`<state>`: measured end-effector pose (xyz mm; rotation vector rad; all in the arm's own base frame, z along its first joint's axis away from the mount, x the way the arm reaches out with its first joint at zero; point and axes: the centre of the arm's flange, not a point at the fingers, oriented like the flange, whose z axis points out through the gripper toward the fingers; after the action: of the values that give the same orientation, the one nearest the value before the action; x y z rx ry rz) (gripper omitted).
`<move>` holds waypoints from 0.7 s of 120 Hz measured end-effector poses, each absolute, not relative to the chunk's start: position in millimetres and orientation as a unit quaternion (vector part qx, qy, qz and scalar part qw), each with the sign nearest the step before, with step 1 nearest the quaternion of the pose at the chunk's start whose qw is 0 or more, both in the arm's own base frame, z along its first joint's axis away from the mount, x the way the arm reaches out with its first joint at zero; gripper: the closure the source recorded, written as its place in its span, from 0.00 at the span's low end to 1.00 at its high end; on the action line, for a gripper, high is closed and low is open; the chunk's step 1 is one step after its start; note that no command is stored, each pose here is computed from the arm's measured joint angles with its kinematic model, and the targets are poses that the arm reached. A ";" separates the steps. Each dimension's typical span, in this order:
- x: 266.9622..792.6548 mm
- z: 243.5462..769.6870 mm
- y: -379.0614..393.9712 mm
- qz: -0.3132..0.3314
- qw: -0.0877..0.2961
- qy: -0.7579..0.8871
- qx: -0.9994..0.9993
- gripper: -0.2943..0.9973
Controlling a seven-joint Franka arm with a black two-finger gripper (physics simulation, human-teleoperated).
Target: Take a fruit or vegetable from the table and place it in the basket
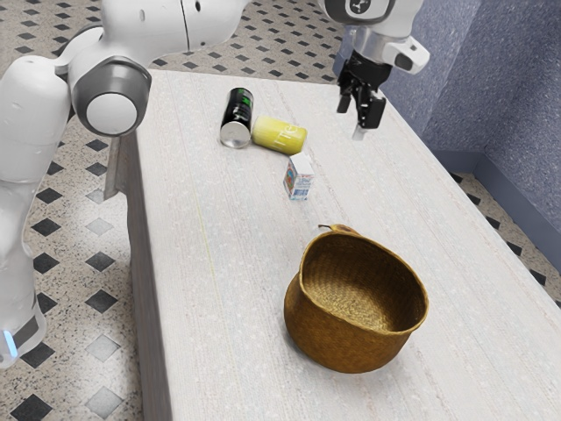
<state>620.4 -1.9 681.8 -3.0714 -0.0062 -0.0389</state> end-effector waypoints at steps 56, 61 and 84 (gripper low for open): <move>575.0 780.6 11.2 -0.127 -0.019 0.019 -0.992 0.23; 564.5 799.5 -0.1 -0.150 -0.022 0.042 -0.988 0.23; 588.3 765.3 -29.4 -0.125 0.025 0.128 -0.984 0.23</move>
<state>588.3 -29.4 765.3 -3.0413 0.3959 -0.3860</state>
